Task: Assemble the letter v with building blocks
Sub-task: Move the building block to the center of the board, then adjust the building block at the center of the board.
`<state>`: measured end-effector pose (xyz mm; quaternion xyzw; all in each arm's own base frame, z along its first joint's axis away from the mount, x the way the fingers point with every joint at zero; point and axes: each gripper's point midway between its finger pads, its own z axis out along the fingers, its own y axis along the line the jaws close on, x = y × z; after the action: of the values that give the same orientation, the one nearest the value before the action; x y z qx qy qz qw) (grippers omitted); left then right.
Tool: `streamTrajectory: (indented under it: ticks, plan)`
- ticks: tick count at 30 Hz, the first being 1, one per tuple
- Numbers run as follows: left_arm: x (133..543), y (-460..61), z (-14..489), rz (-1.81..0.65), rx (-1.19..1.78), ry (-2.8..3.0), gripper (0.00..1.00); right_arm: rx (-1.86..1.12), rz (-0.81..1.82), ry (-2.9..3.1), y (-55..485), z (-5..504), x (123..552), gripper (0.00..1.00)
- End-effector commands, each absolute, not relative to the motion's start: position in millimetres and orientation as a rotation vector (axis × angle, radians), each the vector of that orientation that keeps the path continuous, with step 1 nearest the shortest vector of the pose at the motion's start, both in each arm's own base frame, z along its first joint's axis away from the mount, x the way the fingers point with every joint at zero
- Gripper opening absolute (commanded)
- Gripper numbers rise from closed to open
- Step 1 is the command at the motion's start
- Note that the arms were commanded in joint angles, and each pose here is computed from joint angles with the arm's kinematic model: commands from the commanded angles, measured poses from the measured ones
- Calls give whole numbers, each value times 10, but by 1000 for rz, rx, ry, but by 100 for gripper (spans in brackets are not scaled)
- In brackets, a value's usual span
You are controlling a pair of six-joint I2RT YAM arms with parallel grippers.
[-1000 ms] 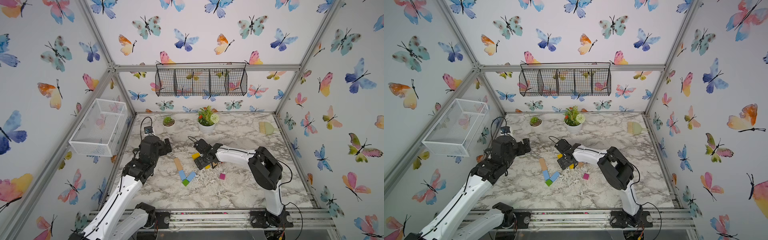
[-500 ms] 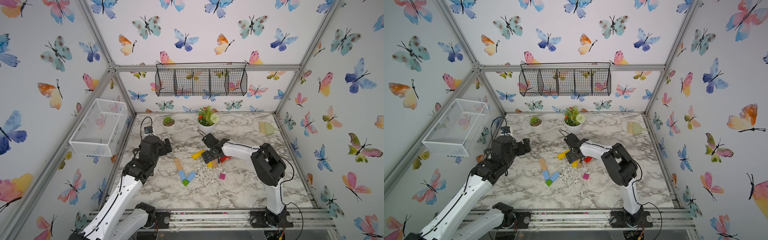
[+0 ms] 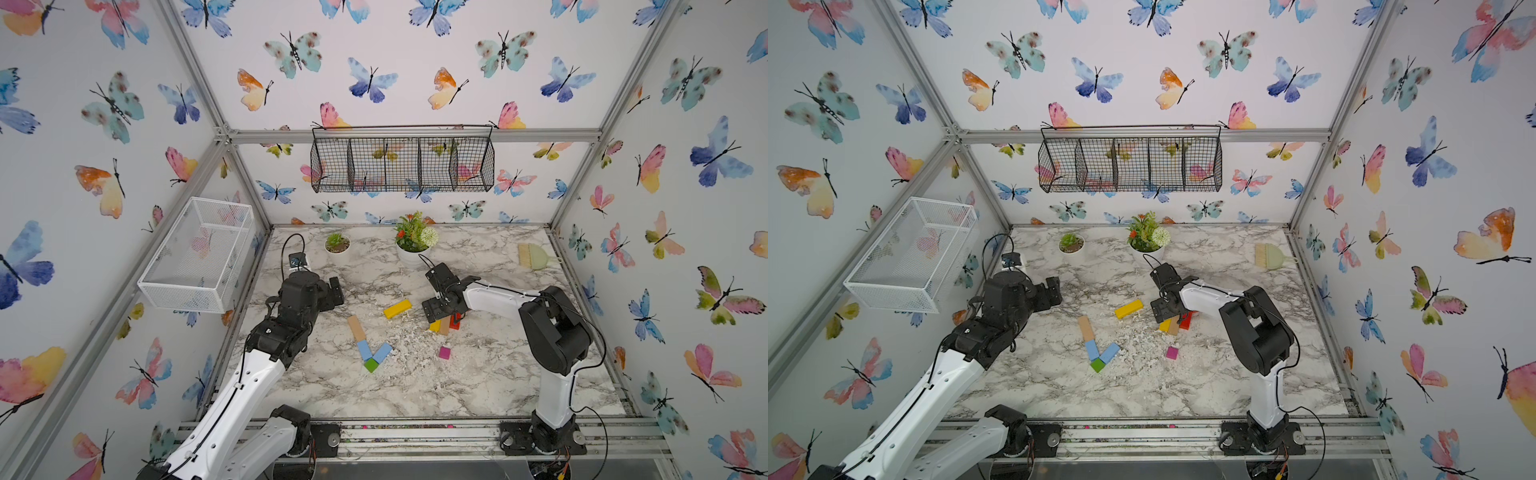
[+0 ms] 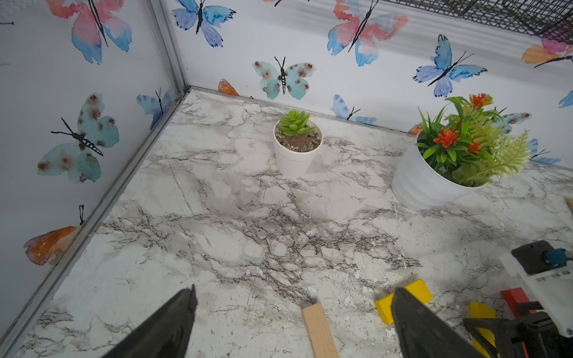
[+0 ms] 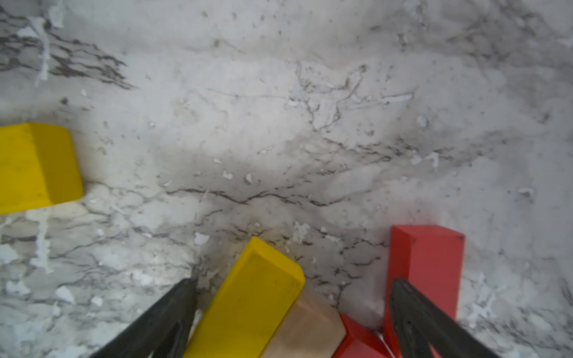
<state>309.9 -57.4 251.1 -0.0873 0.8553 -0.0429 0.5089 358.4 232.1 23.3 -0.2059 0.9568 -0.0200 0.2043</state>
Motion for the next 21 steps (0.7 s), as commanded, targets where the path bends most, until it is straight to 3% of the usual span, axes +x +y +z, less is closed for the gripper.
streamTrajectory:
  ticks: [1, 11, 21]
  plan:
    - [3110, -589, 2456, -112, -200, 2068, 98, -603, -110, 2704, 2184, 206, 3478, 98]
    - [3118, -581, 2439, -105, -202, 2072, 98, -569, 446, 2588, 2970, 807, 3475, 99]
    - [3116, -582, 2441, -106, -202, 2073, 98, -554, 735, 2573, 3581, 862, 3315, 100]
